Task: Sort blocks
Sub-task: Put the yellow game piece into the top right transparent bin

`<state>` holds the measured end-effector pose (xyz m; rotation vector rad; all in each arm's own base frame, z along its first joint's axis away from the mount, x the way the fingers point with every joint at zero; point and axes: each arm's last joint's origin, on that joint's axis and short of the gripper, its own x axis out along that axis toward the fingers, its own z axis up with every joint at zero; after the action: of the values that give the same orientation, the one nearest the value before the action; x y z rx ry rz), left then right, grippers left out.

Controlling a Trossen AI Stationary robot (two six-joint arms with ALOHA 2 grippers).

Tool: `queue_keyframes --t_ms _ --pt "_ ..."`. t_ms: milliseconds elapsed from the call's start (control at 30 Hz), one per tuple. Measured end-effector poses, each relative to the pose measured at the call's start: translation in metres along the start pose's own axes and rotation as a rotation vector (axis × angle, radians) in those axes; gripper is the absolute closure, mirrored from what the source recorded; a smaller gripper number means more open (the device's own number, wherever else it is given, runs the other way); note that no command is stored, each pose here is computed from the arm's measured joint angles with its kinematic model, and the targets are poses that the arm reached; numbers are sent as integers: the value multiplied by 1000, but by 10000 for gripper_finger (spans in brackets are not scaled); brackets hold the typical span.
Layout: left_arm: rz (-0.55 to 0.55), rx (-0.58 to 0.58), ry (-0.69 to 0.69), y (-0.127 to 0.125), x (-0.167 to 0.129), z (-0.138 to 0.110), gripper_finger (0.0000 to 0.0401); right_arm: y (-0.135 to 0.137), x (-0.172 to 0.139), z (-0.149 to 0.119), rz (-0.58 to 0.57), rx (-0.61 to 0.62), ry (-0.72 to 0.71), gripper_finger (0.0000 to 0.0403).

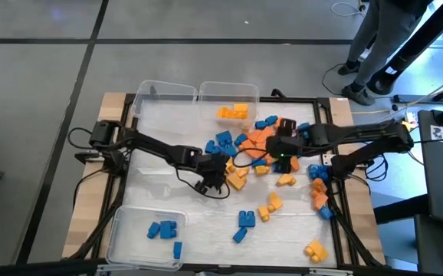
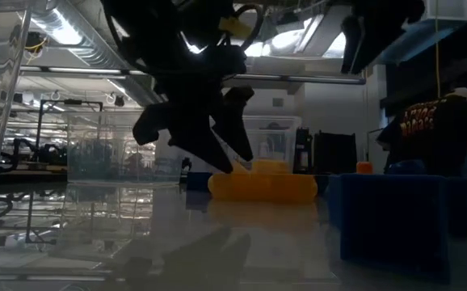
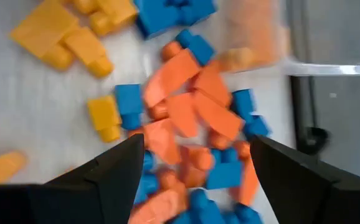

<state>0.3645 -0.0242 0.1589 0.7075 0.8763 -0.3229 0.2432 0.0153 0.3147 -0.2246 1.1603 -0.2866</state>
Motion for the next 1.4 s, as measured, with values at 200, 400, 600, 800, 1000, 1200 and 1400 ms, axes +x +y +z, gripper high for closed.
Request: queue_keyframes --t_ms 200,400,600,800,1000,1200,1400 --pt "-38 -1 32 -2 2 -4 201 13 24 -7 74 -5 -7 109" --pt "-66 -12 12 0 4 -7 201 24 44 -10 136 6 -59 109" --pt "-81 -10 24 1 18 -14 201 32 58 -13 209 22 -113 109" --pt "-90 -13 39 0 21 -16 201 35 65 -18 225 17 -103 109" --pt "-88 -39 47 2 22 -19 211 35 65 -18 224 15 -103 109" --pt "-85 -47 56 1 21 -19 214 35 65 -18 224 14 -103 109" --pt "-70 -63 66 -7 21 -12 214 35 65 -18 224 10 -103 109"
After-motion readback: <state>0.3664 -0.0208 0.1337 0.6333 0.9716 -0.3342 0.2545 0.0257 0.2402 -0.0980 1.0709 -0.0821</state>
